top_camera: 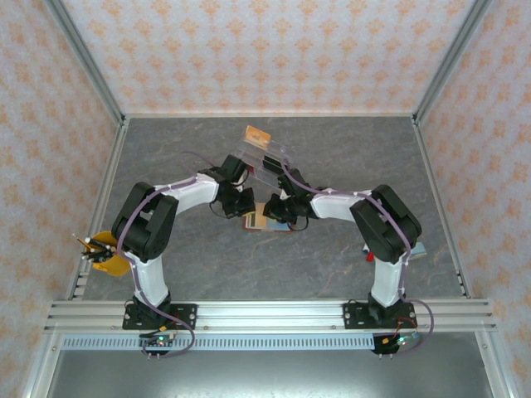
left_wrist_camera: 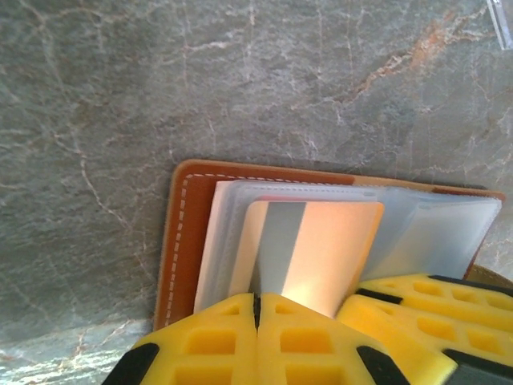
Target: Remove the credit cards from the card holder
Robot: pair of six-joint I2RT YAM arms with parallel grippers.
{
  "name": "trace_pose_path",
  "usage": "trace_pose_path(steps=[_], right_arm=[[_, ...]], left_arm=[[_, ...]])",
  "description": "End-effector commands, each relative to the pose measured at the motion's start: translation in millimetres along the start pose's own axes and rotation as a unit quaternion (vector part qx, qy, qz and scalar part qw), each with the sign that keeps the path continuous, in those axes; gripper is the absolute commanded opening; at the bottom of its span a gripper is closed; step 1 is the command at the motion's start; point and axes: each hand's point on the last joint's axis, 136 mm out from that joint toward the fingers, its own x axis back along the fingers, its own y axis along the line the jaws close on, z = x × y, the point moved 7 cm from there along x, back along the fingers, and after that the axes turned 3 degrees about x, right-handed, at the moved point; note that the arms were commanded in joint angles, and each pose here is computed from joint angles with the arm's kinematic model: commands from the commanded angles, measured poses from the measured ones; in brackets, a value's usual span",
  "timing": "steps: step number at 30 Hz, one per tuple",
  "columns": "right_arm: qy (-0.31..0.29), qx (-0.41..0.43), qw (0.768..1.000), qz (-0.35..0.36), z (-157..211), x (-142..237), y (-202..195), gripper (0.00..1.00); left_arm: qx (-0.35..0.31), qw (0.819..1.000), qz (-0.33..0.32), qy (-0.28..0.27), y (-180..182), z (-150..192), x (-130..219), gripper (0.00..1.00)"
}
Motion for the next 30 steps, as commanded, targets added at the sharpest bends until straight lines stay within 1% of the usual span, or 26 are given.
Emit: trace_pose_path(steps=[1, 6, 12, 18, 21, 24, 30], right_arm=[[0.008, 0.003, 1.0, 0.014, 2.9, -9.1, -5.8, 0.17], [0.01, 0.004, 1.0, 0.015, 3.3, -9.5, -6.4, 0.17], [0.01, 0.006, 1.0, 0.013, 2.8, -8.5, -4.9, 0.17], [0.01, 0.008, 1.0, -0.005, 2.0, -6.2, 1.3, 0.17], [0.016, 0.004, 0.999, -0.036, 1.1, -7.1, 9.3, 0.17], [0.019, -0.002, 0.998, -0.061, 0.1, -7.6, 15.7, 0.16], [0.016, 0.001, 0.997, -0.075, -1.9, -3.0, 22.0, 0.15]], left_arm=[[-0.025, 1.0, -0.003, -0.006, -9.9, -0.5, 15.0, 0.05], [-0.032, 0.998, -0.044, -0.021, -1.7, -2.3, 19.9, 0.05], [-0.03, 0.997, -0.062, -0.018, 5.4, -2.0, 13.7, 0.05], [-0.022, 0.999, -0.05, 0.004, 7.1, -0.2, -0.7, 0.05], [-0.021, 0.999, -0.044, 0.009, 6.4, 1.0, -2.6, 0.05], [-0.012, 0.999, -0.048, 0.022, 12.7, 2.4, -14.1, 0.04], [-0.011, 0.998, -0.052, 0.028, 16.2, 4.2, -18.0, 0.03]])
